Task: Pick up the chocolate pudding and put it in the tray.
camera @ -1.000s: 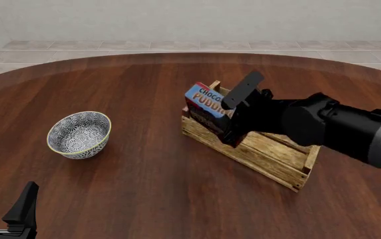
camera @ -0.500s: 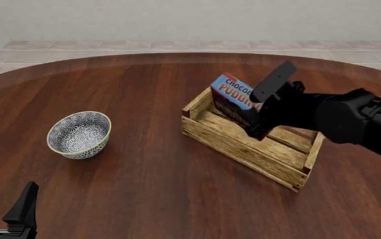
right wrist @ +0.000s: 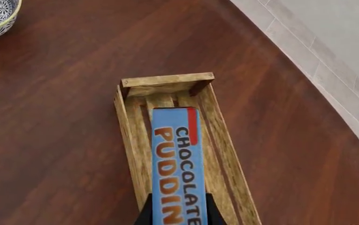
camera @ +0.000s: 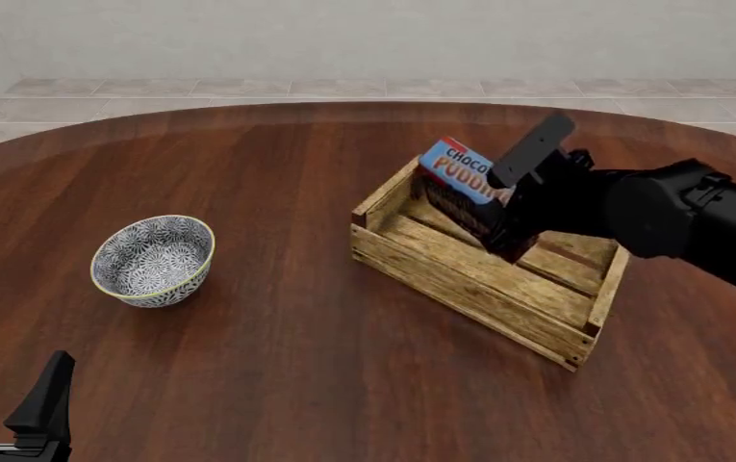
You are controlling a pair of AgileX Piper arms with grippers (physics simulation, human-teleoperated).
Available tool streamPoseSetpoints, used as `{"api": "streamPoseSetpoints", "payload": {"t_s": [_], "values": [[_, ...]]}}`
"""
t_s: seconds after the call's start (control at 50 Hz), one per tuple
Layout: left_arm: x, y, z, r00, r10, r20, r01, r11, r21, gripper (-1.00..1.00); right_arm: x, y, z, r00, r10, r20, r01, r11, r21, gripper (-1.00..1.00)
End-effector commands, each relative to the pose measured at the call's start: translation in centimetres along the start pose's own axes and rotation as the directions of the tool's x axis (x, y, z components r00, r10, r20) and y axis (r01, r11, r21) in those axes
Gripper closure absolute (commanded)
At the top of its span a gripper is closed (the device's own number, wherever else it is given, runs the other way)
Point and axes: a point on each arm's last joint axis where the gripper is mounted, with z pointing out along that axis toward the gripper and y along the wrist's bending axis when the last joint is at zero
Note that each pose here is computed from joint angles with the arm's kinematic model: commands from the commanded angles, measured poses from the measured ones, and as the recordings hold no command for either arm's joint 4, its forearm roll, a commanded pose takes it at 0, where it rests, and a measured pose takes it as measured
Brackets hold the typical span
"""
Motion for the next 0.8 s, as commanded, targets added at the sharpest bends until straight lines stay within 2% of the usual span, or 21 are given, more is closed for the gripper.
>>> {"api": "streamPoseSetpoints", "payload": {"t_s": [0.02,0.5,0.8], "values": [[0.0,0.0,0.0,1.0,0.0,0.0,0.0,1.0,0.0,-1.0,-0.4,-0.9,0.8,1.0,0.02,-0.011,-0.02,1.0,0.012,1.0],[0.0,0.0,0.0,1.0,0.0,0.0,0.0,1.0,0.0,-1.0,0.5,-1.9,2.6,0.998,0.054,-0.043,-0.053,0.998,0.031,1.0],[0.0,0.0,0.0,1.0,0.0,0.0,0.0,1.0,0.0,-1.0,1.1,-1.8,3.8,0.995,0.078,-0.054,-0.077,0.997,0.031,1.0]]}}
